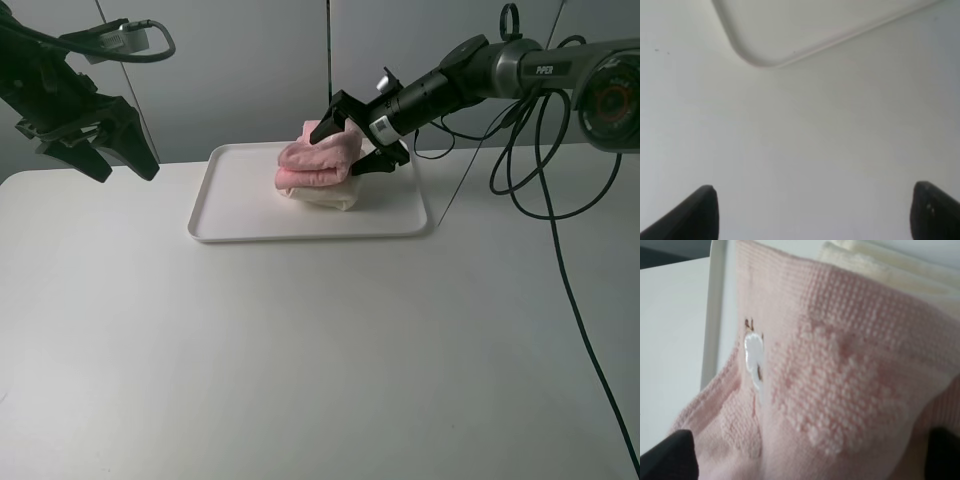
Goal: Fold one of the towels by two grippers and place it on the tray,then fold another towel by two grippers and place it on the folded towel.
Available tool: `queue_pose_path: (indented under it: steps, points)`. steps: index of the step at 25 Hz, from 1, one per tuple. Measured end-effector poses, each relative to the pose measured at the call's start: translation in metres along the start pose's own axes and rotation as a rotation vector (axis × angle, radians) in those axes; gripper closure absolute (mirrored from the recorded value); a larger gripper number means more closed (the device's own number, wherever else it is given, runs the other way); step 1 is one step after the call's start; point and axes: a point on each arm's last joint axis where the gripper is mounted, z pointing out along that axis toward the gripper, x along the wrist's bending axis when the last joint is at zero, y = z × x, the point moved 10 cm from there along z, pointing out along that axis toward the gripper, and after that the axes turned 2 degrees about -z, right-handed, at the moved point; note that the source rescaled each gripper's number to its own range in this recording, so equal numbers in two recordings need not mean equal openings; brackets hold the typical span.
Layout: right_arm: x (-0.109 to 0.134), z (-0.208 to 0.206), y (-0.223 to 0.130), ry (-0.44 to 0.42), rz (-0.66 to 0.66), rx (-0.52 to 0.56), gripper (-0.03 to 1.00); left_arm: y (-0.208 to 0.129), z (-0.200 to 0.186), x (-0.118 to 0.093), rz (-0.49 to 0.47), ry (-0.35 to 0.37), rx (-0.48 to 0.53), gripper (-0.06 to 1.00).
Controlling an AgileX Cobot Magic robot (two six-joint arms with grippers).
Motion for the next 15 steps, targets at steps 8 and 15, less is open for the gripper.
queue_pose_path:
  steps: [8, 15]
  points:
    - [0.010, -0.082, 0.017, -0.329, -0.236, -0.028, 0.00, 0.008, -0.032, -0.008, 0.027, 0.027, -0.106, -0.05]
    - [0.051, -0.194, 0.015, -0.573, -0.396, -0.067, 0.01, 0.003, -0.081, -0.016, 0.055, 0.092, -0.200, -0.05]
